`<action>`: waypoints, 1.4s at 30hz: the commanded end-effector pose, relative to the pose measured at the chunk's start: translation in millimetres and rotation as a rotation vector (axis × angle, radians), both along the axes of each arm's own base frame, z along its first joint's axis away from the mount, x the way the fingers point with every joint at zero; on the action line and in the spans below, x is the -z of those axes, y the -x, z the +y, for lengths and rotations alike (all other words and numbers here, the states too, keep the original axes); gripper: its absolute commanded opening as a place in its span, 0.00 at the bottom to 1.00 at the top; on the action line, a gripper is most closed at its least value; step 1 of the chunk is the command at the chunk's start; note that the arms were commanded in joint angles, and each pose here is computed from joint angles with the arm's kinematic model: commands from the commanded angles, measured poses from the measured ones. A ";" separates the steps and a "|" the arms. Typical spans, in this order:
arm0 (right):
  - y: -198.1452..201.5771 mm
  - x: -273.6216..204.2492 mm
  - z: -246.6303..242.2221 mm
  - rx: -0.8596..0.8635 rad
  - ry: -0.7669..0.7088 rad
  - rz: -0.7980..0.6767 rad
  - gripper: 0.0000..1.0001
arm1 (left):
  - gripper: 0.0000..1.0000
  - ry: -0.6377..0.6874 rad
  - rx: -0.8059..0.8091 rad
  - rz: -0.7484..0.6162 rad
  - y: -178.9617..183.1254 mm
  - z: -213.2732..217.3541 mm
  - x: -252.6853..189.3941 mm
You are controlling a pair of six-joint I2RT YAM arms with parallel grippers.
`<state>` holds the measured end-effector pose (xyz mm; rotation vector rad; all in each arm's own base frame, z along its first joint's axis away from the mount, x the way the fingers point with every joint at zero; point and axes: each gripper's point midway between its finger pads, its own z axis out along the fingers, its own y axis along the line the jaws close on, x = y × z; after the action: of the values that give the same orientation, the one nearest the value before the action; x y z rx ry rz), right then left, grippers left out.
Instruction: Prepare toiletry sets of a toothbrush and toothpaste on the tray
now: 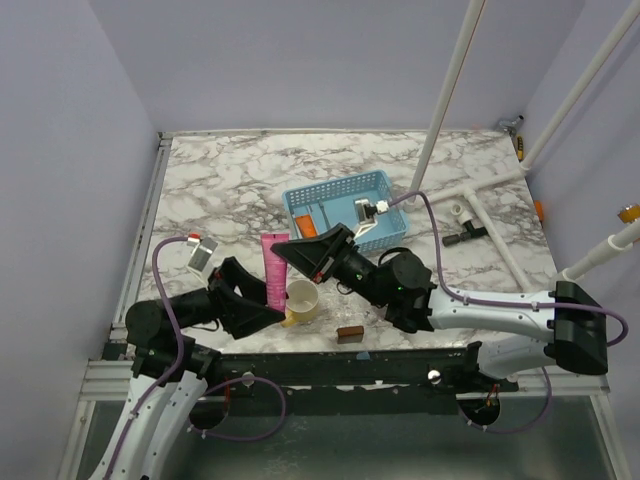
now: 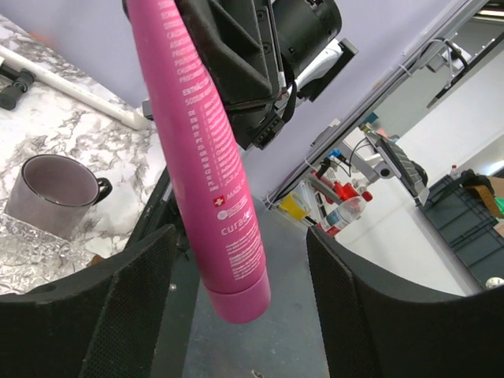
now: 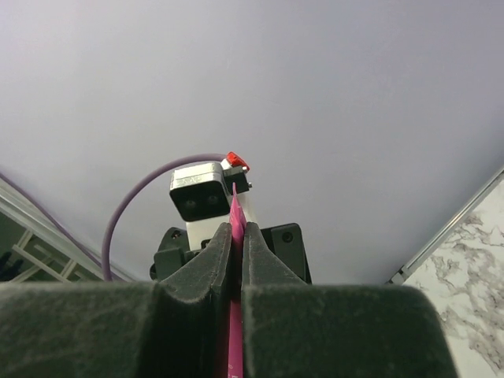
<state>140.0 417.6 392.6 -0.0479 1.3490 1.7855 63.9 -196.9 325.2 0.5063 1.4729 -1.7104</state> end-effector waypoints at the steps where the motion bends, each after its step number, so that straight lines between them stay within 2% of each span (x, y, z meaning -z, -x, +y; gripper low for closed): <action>1: -2.9 -15.8 -2.1 0.064 -0.050 -0.014 0.01 | 0.64 -0.001 0.033 -0.015 10.0 0.8 -1.0; 10: -2.9 -7.7 0.5 0.183 -0.003 -0.009 0.01 | 0.45 -0.026 0.025 -0.022 13.6 2.2 2.5; 13: -4.1 -9.2 -1.1 0.201 -0.007 -0.010 0.01 | 0.35 -0.031 0.024 -0.030 15.3 2.8 2.4; 19: -4.4 -11.7 -2.6 0.224 -0.006 -0.022 0.01 | 0.32 -0.035 0.024 -0.029 15.5 2.9 4.3; 21: -4.2 -10.6 -2.4 0.227 -0.001 -0.025 0.01 | 0.23 -0.036 0.024 -0.028 15.4 2.8 5.4; 23: -2.8 -9.9 -2.4 0.224 0.003 -0.032 0.01 | 0.05 -0.041 0.021 -0.026 14.2 2.7 6.9; 24: -1.8 -9.6 -1.8 0.219 0.008 -0.038 0.01 | 0.00 -0.046 0.016 -0.024 13.4 2.7 8.1; 26: -0.5 -9.2 -1.0 0.213 0.035 -0.050 0.09 | 0.00 -0.056 0.013 -0.027 13.0 2.7 9.7; 28: 0.7 -6.6 -0.1 0.207 0.077 -0.057 0.27 | 0.00 -0.067 0.015 -0.026 13.1 2.6 11.5; 32: 7.2 -2.3 -2.1 0.186 0.155 -0.112 0.49 | 0.00 -0.092 0.018 -0.025 12.7 2.4 15.7; 37: 14.4 8.4 -8.3 0.156 0.250 -0.150 0.59 | 0.00 -0.108 0.037 -0.051 17.8 2.9 16.2; 42: 25.4 10.7 -18.3 0.113 0.375 -0.248 0.61 | 0.00 -0.157 0.094 -0.055 28.1 3.7 22.1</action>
<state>125.8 405.8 380.4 -0.1963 1.4251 1.4475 53.1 -195.1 300.0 0.5771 1.5856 -1.6559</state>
